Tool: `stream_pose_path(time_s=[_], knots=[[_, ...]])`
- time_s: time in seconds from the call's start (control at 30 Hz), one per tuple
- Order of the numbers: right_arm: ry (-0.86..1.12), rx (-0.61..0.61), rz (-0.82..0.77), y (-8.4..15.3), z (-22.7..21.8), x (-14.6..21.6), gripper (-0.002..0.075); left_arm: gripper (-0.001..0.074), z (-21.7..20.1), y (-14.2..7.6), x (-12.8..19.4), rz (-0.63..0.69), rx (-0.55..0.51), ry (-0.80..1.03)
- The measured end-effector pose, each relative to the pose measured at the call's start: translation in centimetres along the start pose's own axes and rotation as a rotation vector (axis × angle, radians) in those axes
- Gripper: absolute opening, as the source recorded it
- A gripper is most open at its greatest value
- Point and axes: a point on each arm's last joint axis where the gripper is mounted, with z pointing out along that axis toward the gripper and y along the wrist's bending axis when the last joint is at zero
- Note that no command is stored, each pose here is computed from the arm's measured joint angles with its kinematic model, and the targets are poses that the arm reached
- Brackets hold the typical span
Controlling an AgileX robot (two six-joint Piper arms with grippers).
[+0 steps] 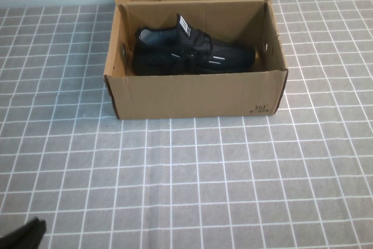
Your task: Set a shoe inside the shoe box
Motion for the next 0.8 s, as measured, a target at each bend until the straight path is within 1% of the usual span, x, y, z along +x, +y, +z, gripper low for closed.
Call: stream_pose_path(time_s=[0.1, 0.2, 0.3, 0.53, 0.8], knots=[[0.026, 0.004, 0.001, -0.2, 0.2, 0.9, -0.0016, -0.0001, 0.2, -0.1, 1.2, -0.008, 0.005, 0.042], [0.043, 0.007, 0.001, -0.2, 0.4, 1.4, -0.0016, -0.0001, 0.2, -0.2, 1.3, -0.092, 0.011, 0.05], [0.063, 0.01, 0.001, -0.3, 0.5, 2.0, -0.0016, -0.0001, 0.2, -0.2, 1.3, -0.128, 0.013, 0.05], [0.128, 0.019, 0.004, -0.6, 0.8, 3.6, -0.0016, -0.0001, 0.2, -0.2, 1.3, -0.138, 0.013, 0.052], [0.167, 0.028, -0.014, -0.7, 0.7, 4.1, -0.0016, -0.0001, 0.2, -0.2, 1.3, -0.136, 0.013, 0.052]])
